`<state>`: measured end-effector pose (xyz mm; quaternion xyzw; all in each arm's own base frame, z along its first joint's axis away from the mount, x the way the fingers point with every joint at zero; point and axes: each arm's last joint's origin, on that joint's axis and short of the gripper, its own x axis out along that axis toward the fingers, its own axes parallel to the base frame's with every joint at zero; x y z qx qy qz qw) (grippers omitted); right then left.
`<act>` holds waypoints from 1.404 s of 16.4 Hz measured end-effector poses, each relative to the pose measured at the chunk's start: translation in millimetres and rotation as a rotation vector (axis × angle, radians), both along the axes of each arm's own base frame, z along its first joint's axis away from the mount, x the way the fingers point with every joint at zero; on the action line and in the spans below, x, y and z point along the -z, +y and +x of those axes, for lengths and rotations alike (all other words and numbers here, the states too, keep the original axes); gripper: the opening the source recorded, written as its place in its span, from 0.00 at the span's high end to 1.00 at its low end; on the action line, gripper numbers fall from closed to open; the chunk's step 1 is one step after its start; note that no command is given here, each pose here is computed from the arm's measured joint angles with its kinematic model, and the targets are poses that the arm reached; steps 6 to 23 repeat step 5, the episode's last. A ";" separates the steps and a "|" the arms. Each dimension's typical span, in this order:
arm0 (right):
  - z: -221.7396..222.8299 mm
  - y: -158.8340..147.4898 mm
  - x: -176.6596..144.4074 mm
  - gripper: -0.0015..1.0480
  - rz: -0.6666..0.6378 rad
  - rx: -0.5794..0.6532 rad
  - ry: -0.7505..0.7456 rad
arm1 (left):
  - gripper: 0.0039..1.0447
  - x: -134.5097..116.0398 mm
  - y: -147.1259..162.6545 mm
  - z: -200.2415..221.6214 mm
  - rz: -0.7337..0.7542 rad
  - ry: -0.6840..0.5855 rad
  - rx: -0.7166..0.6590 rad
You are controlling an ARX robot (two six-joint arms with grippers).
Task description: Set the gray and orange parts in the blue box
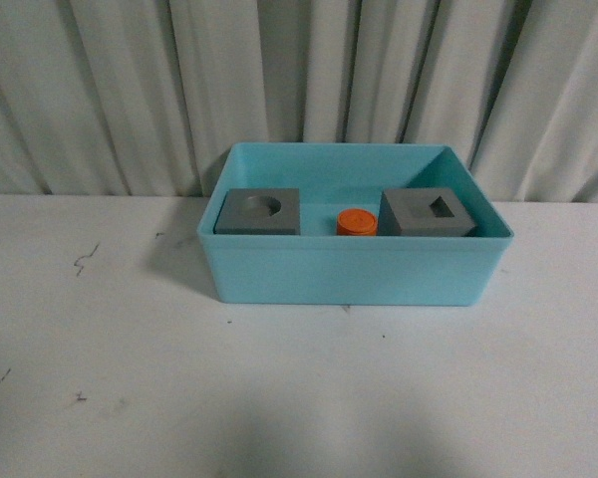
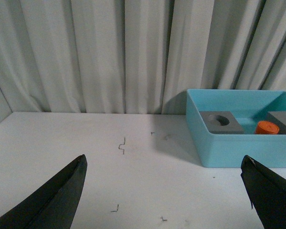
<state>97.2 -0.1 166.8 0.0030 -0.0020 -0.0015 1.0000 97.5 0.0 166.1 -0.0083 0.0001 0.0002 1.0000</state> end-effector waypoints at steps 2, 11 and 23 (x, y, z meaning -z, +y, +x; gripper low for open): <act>0.0 0.0 0.0 0.06 0.000 0.000 0.000 | 0.06 0.0 0.0 0.0 0.000 0.000 0.000; 0.0 0.0 0.0 0.06 0.000 0.000 0.000 | 0.06 0.0 0.0 0.0 0.000 0.000 0.000; 0.0 0.0 0.0 0.06 0.000 0.000 0.000 | 0.06 0.0 0.0 0.0 0.000 0.000 0.000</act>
